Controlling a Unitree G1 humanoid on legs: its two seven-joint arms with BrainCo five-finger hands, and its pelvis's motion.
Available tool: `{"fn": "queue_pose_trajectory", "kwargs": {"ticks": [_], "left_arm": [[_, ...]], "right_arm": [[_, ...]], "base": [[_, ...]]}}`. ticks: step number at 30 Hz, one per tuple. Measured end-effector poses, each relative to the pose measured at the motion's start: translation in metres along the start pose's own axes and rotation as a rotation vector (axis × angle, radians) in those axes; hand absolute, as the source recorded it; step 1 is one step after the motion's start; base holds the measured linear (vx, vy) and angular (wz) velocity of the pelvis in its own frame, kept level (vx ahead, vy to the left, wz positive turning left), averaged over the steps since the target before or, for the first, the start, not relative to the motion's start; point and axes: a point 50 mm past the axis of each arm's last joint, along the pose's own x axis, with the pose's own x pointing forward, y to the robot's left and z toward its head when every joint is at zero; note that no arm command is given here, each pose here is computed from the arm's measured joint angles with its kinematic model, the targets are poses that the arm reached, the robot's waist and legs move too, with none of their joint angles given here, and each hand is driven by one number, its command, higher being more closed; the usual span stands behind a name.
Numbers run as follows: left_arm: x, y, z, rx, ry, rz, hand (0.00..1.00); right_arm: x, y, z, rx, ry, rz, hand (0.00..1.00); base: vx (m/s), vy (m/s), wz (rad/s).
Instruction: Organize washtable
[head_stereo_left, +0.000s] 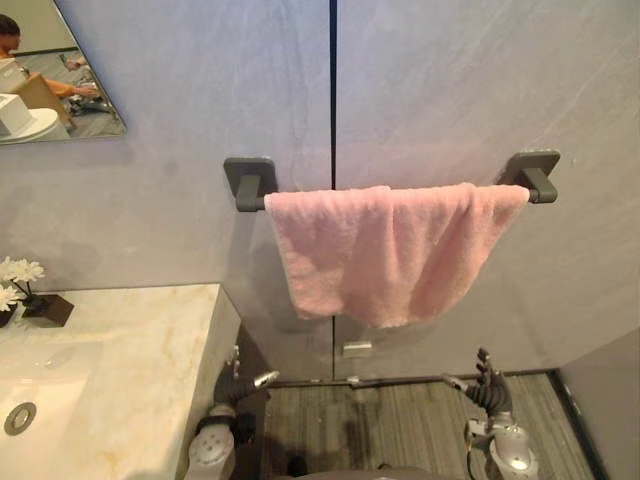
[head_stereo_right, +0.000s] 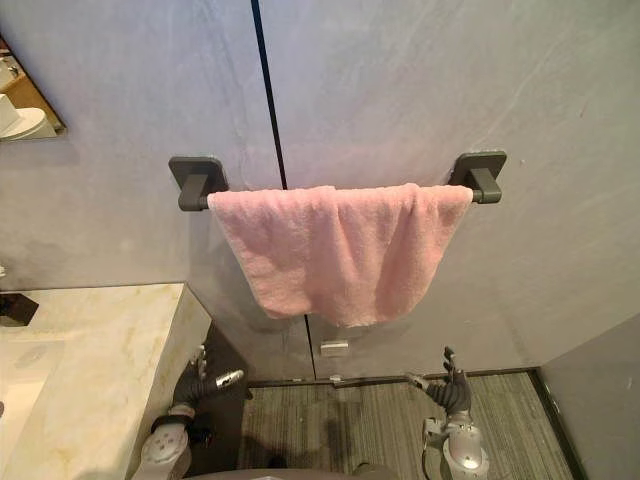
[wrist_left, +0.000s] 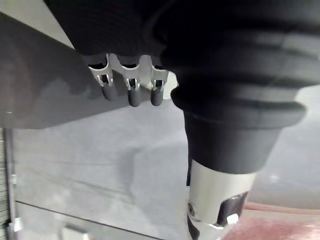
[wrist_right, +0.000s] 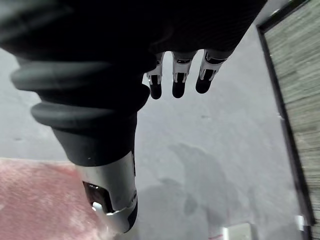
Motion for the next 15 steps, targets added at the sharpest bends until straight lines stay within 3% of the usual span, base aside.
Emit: {"fn": "queue_pose_trajectory", "kwargs": {"ticks": [6,15], "left_arm": [[-0.013,0.001,-0.038,0.071,0.171,-0.008,0.0],[-0.023,-0.002,-0.057,0.022,0.26,0.022,0.0]], "right_arm": [[-0.009,0.002,-0.033,-0.041,0.149,0.033,0.0],[-0.02,0.006,-0.054,-0.103,0.24,0.078,0.0]], "base": [[-0.01,-0.004,-0.01],[-0.02,-0.014,0.0]]}}
